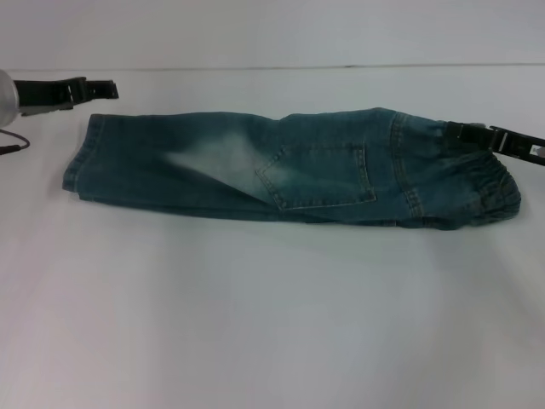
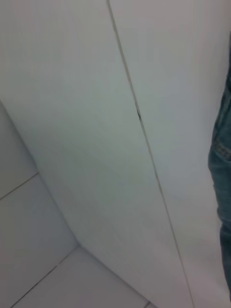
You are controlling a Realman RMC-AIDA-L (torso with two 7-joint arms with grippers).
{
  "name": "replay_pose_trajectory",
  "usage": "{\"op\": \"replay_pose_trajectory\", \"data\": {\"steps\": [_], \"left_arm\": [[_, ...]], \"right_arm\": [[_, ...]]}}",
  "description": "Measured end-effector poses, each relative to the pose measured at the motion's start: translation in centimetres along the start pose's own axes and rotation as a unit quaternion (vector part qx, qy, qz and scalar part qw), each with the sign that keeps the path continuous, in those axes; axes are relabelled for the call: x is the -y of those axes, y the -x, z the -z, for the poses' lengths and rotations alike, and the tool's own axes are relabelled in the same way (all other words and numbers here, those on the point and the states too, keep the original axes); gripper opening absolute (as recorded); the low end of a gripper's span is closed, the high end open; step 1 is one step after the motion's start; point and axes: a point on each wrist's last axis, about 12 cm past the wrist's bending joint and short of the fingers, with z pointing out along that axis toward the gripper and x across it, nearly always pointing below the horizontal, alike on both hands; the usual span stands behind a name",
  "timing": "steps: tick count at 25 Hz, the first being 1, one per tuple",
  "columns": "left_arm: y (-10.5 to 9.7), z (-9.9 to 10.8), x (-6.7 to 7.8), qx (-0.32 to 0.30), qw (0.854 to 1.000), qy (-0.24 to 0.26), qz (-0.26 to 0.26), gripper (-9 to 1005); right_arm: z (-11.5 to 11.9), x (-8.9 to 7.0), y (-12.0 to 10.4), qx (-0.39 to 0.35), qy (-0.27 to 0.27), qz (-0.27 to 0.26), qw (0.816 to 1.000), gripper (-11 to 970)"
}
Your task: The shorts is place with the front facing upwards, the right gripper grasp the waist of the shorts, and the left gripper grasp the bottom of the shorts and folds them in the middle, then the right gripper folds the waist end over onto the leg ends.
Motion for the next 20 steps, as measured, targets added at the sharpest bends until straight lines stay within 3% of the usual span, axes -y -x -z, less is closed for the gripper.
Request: {"op": "replay_pose_trajectory", "data": {"steps": [6,8,14,20], "left_arm": [[-0.7,1.7,0.1,0.033,0.994,-0.101,-0.015,849],[-1.1,2.2,0.3,0.026,0.99,-0.134,-0.029,855],[-3.0,3.9,1.7,-0.02,0.964,-0.25,-0.091,863],[-4.9,5.0,2.7,-0.055,0.934,-0.324,-0.14,860]], "right_arm": [[1.1,0.6,1.3,-0.009,0.009,0.007,1.0,534],[1.5,0.7,1.8,-0.015,0.011,0.012,1.0,771],[3.1,1.1,4.0,-0.023,0.011,0.018,1.0,922],[5.3,0.4,7.0,-0.026,0.019,0.028,0.999,919]]}}
